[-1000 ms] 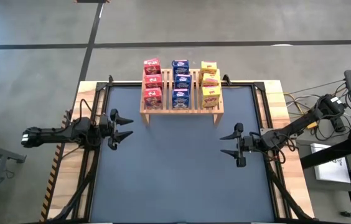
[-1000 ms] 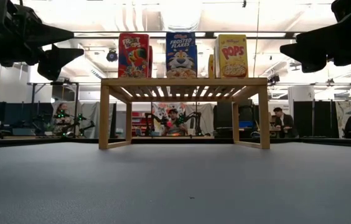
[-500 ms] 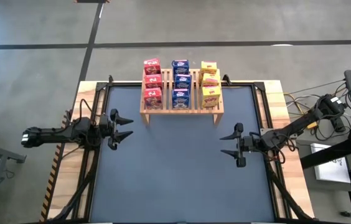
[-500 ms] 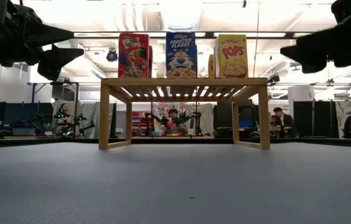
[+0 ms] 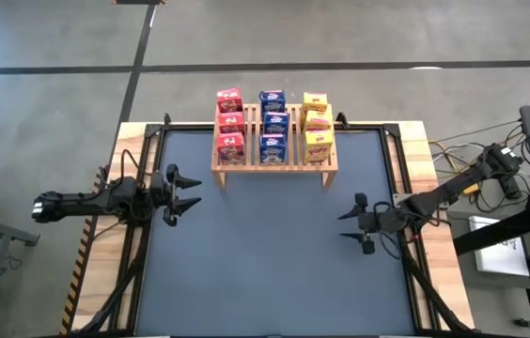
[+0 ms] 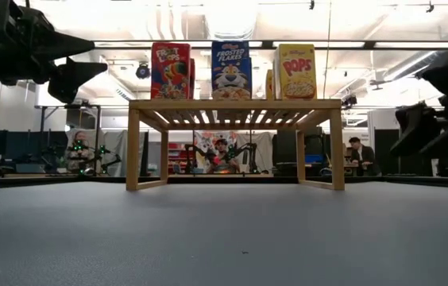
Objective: Stack cereal on shelf
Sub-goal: Return To Home Position
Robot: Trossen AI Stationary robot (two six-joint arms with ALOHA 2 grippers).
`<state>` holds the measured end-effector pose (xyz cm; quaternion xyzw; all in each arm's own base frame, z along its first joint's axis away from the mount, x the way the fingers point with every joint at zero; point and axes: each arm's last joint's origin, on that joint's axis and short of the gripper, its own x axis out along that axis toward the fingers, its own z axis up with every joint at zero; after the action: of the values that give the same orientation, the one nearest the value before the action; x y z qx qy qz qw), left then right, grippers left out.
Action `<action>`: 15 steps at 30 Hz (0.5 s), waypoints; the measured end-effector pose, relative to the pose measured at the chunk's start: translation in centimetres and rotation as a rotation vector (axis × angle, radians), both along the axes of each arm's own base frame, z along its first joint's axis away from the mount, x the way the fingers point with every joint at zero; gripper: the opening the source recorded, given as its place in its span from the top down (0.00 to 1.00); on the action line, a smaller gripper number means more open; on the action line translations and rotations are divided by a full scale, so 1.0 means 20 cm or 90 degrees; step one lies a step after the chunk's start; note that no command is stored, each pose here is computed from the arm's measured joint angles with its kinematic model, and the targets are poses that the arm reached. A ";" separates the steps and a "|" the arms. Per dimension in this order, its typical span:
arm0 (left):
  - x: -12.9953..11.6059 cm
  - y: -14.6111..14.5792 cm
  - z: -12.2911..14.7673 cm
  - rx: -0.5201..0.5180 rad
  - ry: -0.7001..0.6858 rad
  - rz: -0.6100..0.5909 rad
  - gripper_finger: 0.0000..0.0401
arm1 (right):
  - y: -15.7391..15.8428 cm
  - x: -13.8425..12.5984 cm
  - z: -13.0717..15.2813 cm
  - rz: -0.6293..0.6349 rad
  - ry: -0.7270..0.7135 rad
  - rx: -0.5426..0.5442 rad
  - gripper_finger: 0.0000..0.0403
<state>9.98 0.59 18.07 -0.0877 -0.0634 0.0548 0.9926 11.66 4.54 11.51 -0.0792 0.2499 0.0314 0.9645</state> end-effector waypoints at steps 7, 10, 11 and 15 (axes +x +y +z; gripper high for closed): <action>0.00 0.00 0.00 0.000 0.006 0.000 0.38 | -0.01 -0.03 0.07 -0.015 -0.073 0.079 0.43; 0.00 0.00 -0.01 0.000 0.007 0.000 0.38 | -0.02 -0.05 0.14 -0.005 -0.157 0.103 0.43; 0.00 0.00 -0.01 0.000 0.007 0.000 0.38 | -0.03 -0.06 0.17 -0.001 -0.187 0.110 0.43; 0.00 0.00 -0.01 0.000 0.008 0.000 0.38 | -0.05 -0.10 0.24 0.001 -0.287 0.156 0.43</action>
<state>10.05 0.59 17.95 -0.0877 -0.0570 0.0556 0.9930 9.64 3.57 16.35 0.0332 0.0232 0.0439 0.9982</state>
